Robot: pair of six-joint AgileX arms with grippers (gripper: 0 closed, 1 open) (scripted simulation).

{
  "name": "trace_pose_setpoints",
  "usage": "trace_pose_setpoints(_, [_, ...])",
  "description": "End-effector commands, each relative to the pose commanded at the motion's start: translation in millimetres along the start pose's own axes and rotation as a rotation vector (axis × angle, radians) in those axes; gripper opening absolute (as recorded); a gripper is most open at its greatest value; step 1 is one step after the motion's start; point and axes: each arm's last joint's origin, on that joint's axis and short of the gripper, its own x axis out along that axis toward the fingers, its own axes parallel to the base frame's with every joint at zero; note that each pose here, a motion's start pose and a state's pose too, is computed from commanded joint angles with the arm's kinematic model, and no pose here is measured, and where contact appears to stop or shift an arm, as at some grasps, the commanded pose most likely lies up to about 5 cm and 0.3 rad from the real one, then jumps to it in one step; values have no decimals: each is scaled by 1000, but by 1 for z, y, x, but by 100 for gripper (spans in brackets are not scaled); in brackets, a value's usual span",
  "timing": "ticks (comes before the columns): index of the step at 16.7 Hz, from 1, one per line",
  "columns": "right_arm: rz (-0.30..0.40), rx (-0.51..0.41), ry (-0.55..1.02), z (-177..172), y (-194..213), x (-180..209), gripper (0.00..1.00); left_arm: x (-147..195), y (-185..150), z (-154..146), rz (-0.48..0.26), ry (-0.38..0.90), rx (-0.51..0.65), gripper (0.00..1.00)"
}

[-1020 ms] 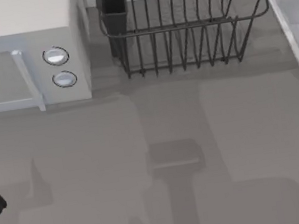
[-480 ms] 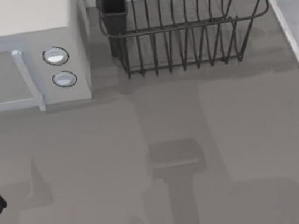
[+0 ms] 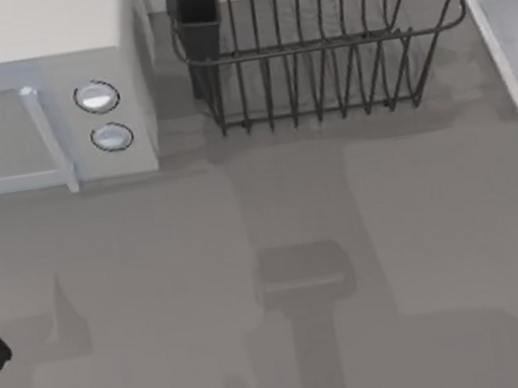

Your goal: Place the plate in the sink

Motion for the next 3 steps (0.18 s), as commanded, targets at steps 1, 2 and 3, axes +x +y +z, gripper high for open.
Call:
trace_pose_setpoints(1, [0,0,0,0,0,0,100,0,0,0,0,0,0,100])
trace_pose_setpoints(2, [0,0,0,0,0,0,100,0,0,0,0,0,0,100])
trace_pose_setpoints(3, [0,0,0,0,0,0,100,0,0,0,0,0,0,100])
